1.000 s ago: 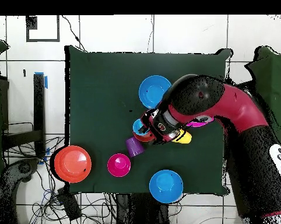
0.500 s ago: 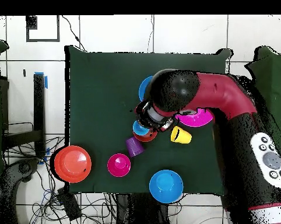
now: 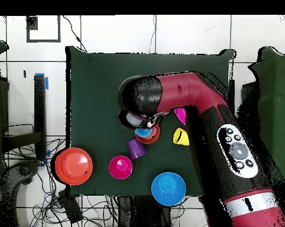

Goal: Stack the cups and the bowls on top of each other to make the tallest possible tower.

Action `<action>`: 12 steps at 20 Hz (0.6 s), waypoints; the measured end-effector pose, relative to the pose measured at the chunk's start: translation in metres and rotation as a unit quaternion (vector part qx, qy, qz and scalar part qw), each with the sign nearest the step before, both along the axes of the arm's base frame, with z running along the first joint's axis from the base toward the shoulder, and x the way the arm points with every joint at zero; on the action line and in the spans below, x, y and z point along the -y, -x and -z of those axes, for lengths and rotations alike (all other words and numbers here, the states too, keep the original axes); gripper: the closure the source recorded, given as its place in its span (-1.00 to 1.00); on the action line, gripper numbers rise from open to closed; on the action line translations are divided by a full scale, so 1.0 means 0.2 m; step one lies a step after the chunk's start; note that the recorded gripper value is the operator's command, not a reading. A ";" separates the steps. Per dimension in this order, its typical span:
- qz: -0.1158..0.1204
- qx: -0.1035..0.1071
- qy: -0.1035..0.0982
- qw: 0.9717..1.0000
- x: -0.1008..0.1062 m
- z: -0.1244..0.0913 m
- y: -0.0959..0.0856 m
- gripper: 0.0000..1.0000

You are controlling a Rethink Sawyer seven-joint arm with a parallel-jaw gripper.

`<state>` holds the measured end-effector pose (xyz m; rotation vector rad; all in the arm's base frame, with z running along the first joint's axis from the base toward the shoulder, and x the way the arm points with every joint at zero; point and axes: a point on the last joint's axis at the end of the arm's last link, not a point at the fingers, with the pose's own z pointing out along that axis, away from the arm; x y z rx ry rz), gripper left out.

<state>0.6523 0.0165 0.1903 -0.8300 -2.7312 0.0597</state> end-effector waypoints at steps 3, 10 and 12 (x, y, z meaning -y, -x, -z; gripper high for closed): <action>-0.020 0.014 -0.003 1.000 -0.09 0.06 0.00 -1.00; -0.038 0.051 -0.022 0.998 -0.18 0.25 0.02 -1.00; -0.043 0.061 -0.026 0.997 -0.19 0.31 0.02 -1.00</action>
